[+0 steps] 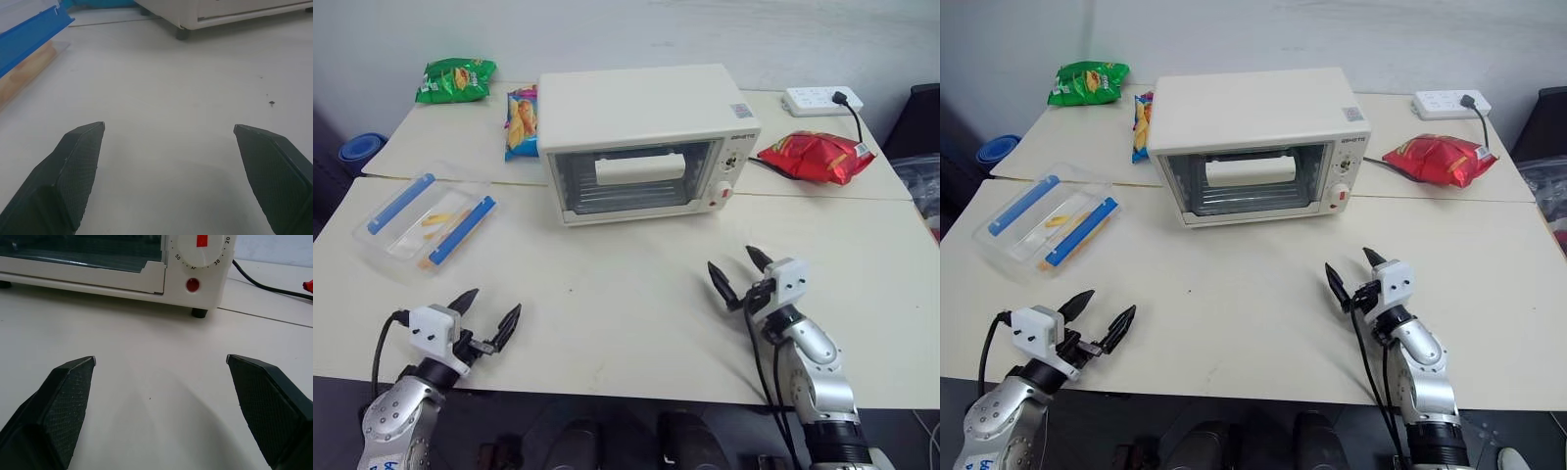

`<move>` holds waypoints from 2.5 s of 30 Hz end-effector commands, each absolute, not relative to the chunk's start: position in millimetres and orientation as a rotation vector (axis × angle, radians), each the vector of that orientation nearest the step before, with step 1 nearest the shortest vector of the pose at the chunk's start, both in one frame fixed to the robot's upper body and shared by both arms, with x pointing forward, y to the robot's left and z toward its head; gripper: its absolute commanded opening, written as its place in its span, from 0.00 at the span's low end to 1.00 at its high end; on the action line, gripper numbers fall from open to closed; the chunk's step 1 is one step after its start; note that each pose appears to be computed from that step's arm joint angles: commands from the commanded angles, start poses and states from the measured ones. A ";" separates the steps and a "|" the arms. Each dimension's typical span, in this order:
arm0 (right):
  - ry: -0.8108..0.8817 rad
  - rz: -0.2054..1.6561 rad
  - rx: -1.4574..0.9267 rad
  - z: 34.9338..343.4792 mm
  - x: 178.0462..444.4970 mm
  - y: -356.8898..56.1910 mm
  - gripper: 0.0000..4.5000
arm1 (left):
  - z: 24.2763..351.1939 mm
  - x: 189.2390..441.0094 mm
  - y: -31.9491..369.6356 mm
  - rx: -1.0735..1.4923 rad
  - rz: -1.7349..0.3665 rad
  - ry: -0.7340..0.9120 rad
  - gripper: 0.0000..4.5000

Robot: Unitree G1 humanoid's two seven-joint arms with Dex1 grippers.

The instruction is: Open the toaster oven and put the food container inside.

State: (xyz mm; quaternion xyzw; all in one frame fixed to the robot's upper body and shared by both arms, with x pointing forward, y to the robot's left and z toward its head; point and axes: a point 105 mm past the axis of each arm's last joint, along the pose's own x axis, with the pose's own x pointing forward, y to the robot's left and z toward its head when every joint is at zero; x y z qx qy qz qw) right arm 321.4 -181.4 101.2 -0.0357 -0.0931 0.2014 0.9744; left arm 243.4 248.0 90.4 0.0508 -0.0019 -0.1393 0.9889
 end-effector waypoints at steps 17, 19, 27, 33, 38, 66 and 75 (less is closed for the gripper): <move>-0.266 0.914 -0.078 228.6 348.0 -130.8 1.00 | 203.0 255.3 212.7 -0.111 -0.842 -0.137 1.00; -0.278 0.944 -0.065 233.4 350.5 -124.1 1.00 | 203.3 257.1 211.8 -0.109 -0.841 -0.137 1.00; -0.278 1.061 -0.071 248.2 354.3 -86.5 1.00 | 202.1 261.6 209.3 -0.089 -0.817 -0.148 1.00; -0.253 1.177 -0.069 245.9 339.4 -72.9 1.00 | 203.6 260.8 213.2 -0.093 -0.790 -0.164 1.00; -0.191 1.265 -0.145 227.5 318.0 -73.6 1.00 | 212.3 262.9 217.5 -0.109 -0.774 -0.208 1.00; -0.054 1.002 -0.263 142.7 280.5 -152.5 1.00 | 176.1 338.6 148.4 0.150 -1.027 -0.032 0.00; -0.163 0.834 -0.160 148.5 255.5 -192.3 1.00 | 140.4 333.9 152.3 0.171 -0.843 -0.055 0.00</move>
